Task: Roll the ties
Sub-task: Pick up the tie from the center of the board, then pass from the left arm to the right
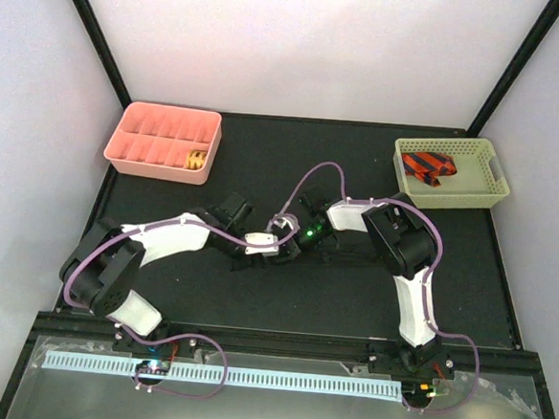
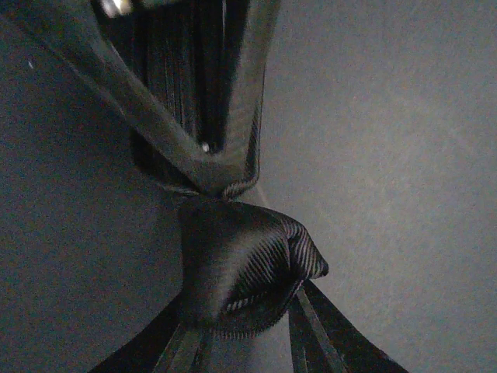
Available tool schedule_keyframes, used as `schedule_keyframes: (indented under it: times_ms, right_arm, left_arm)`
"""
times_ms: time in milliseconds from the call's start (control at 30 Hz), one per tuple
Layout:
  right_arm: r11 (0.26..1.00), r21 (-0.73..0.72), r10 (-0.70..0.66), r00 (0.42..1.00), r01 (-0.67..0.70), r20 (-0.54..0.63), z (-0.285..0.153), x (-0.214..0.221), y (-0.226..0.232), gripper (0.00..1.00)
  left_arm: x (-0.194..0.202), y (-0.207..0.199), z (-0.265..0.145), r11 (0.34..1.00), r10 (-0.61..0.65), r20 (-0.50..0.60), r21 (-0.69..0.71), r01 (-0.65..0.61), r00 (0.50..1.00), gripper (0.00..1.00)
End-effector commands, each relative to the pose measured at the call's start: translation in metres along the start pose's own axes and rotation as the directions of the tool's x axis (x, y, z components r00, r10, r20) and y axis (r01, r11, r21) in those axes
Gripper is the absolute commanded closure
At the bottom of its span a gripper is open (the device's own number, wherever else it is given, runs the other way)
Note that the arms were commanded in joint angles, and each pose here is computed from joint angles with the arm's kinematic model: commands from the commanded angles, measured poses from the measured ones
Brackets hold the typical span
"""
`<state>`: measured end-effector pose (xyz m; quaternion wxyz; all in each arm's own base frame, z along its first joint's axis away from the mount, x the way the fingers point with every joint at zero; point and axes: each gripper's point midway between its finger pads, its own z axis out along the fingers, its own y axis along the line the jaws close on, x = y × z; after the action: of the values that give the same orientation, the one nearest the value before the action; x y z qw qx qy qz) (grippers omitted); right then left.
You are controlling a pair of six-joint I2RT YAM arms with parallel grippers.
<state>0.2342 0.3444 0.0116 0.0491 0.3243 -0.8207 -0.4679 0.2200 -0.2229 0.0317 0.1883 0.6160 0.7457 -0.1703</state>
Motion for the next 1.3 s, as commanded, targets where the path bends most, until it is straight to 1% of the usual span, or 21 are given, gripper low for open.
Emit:
schedule_keyframes:
  times_ms: [0, 267, 433, 567, 833, 1067, 1267]
  right_arm:
    - [0.994, 0.105, 0.033, 0.999, -0.029, -0.041, 0.008, 0.016, -0.026, 0.95]
    - [0.995, 0.098, 0.018, 0.999, -0.015, -0.033, 0.003, 0.010, -0.019, 0.94]
    - [0.995, 0.095, 0.000, 1.000, 0.000, 0.005, -0.016, -0.007, -0.011, 0.85]
    - [0.997, 0.072, 0.016, 1.000, -0.016, 0.005, -0.032, -0.015, -0.009, 0.81]
    - [0.999, 0.030, 0.040, 0.998, -0.038, -0.046, -0.033, 0.003, -0.005, 0.75]
    - [0.999, 0.039, -0.037, 0.999, 0.036, 0.033, -0.061, -0.012, 0.017, 0.73]
    - [1.000, 0.016, -0.022, 0.998, 0.021, 0.057, -0.072, -0.010, 0.015, 0.71]
  left_arm:
    - [-0.037, 0.001, -0.009, 0.998, -0.011, 0.103, 0.058, 0.005, 0.995, 0.71]
    - [-0.045, 0.010, -0.005, 0.997, -0.029, 0.079, 0.073, 0.023, 0.996, 0.70]
    - [-0.047, 0.014, -0.001, 0.996, -0.054, 0.055, 0.080, 0.049, 0.997, 0.70]
    - [-0.048, 0.018, 0.000, 0.994, -0.084, 0.038, 0.077, 0.080, 0.996, 0.70]
    - [-0.046, 0.023, 0.007, 0.991, -0.112, 0.006, 0.079, 0.112, 0.994, 0.70]
    - [-0.057, 0.028, 0.002, 0.992, -0.105, 0.019, 0.079, 0.103, 0.994, 0.70]
    - [-0.066, 0.033, 0.003, 0.990, -0.108, 0.022, 0.089, 0.106, 0.994, 0.70]
